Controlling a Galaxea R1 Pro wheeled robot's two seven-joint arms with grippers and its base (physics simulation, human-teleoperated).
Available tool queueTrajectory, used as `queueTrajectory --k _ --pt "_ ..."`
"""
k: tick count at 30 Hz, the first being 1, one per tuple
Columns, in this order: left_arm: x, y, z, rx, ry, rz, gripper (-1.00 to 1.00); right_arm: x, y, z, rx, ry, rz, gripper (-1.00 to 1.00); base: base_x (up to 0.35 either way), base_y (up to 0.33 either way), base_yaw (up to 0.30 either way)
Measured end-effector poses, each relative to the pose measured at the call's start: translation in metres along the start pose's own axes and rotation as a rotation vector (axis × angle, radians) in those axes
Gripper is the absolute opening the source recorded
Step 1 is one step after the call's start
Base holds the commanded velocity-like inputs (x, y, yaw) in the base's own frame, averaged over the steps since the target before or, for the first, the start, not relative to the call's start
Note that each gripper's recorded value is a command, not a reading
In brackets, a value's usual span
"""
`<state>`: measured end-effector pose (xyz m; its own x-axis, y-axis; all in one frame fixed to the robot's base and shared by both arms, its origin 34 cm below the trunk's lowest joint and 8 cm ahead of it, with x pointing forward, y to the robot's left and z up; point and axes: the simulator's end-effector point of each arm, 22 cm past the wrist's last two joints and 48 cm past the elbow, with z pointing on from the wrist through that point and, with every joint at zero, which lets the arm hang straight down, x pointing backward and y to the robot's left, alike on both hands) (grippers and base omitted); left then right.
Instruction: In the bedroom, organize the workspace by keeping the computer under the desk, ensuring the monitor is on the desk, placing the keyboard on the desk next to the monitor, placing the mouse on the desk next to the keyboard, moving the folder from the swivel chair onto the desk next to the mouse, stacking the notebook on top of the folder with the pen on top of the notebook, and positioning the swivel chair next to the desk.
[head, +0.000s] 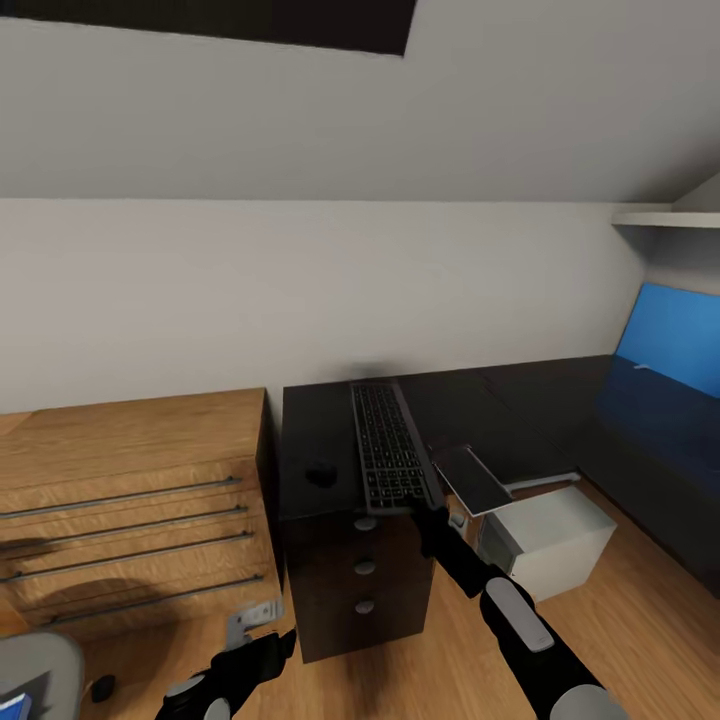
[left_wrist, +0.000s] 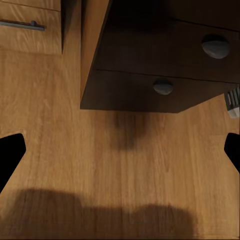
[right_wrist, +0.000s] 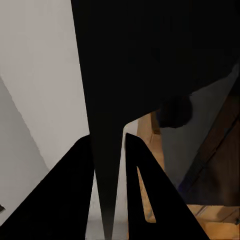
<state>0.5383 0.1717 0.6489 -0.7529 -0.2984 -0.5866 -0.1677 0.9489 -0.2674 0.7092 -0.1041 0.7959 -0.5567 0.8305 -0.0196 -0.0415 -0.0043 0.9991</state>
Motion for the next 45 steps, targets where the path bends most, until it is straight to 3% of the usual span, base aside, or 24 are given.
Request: queueTrajectory --k 5,8,11,15,16,19,21,23,31,39,45 --pt "0.014 0.005 0.001 -0.018 0.044 0.004 1.00 -0.005 0.025 0.007 0.002 0.006 -0.038 -1.00 0.000 0.000 0.000" --pt "0.016 0.006 -0.001 -0.023 0.057 0.003 1.00 -0.006 0.053 0.008 -0.026 0.011 -0.069 -1.00 0.000 0.000 0.000" --pt "0.036 0.015 0.002 -0.046 0.104 0.006 1.00 -0.004 0.089 -0.004 -0.060 0.020 -0.127 -1.00 0.000 0.000 0.000" --pt "0.045 0.031 0.005 -0.078 0.104 0.003 1.00 0.004 0.120 -0.008 -0.061 0.045 -0.163 -1.00 0.000 0.000 0.000" --pt "0.044 0.035 0.006 -0.086 0.089 -0.001 1.00 0.004 0.122 -0.008 -0.039 0.045 -0.161 -1.00 0.000 0.000 0.000" --pt "0.058 0.051 0.012 -0.119 0.075 -0.012 1.00 0.001 0.116 -0.008 0.069 0.032 -0.051 -1.00 0.000 0.000 0.000" --pt "0.064 0.056 0.013 -0.129 0.077 -0.012 1.00 0.002 0.117 -0.009 0.099 0.034 0.017 -1.00 0.000 0.000 0.000" --pt "0.068 0.060 0.014 -0.137 0.081 -0.011 1.00 0.000 0.119 -0.012 0.106 0.036 0.050 -1.00 0.000 0.000 0.000" --pt "0.076 0.074 0.015 -0.158 0.097 0.003 1.00 -0.007 0.124 -0.018 0.102 0.043 0.047 -1.00 0.000 0.000 0.000" --pt "0.077 0.075 0.015 -0.160 0.098 0.002 1.00 0.003 0.125 -0.020 0.096 0.093 0.041 -1.00 0.000 0.000 0.000" --pt "0.078 0.077 0.015 -0.164 0.099 -0.001 1.00 0.003 0.132 -0.026 0.040 0.108 0.040 -1.00 0.000 0.000 0.000"
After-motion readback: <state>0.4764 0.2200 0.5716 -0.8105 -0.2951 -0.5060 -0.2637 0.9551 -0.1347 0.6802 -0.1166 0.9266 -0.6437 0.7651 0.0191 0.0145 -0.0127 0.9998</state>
